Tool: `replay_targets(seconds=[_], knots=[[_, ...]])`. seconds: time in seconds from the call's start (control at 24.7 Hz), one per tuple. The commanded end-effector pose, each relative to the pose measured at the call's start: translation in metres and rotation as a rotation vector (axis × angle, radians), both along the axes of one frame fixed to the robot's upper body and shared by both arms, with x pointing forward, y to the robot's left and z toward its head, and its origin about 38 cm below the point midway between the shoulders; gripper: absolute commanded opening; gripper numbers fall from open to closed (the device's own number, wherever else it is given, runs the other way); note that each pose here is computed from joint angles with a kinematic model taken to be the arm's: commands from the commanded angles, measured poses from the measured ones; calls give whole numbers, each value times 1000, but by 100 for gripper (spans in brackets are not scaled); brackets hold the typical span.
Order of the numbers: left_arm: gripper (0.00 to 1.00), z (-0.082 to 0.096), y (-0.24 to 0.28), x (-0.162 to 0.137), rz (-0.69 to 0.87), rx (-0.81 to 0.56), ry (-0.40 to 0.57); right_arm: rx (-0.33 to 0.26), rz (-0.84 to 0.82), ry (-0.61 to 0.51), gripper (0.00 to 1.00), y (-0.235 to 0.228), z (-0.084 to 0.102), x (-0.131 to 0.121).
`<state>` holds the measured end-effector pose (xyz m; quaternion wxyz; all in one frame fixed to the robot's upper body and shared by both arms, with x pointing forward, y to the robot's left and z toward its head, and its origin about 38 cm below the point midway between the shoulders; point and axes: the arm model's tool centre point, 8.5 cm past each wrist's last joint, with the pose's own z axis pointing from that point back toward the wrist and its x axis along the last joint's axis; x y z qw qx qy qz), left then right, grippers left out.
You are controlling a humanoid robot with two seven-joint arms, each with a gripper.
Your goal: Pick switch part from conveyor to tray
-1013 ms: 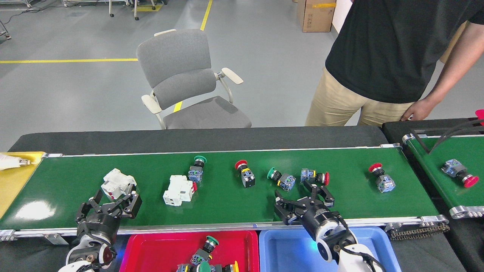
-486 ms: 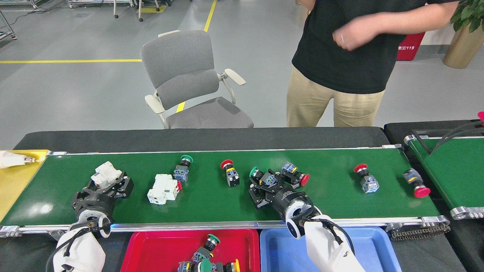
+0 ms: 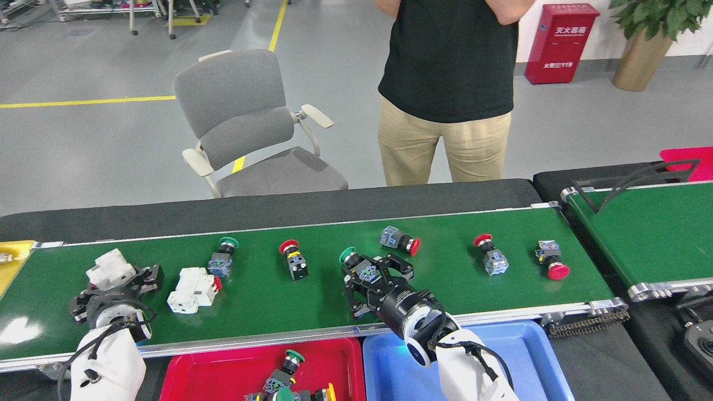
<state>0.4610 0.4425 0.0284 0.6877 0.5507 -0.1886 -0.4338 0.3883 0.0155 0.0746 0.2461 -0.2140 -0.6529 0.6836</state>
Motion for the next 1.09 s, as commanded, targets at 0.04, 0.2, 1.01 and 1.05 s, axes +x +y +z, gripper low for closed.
replay_targets(seconds=[0.04, 0.2, 1.01, 1.05], knots=[[51, -1, 1, -6, -11, 32, -37, 32, 163, -36, 100, 12, 8, -38], [18, 19, -23, -14, -191, 60, -200, 32, 187, -21, 100, 5, 1, -51], [22, 58, -376, -168, -1379, -276, -365, 158, -881, 0, 100, -307, -7, -9], [28, 59, -400, -175, -1402, -272, -344, 156, -881, -6, 100, -308, -6, -9]])
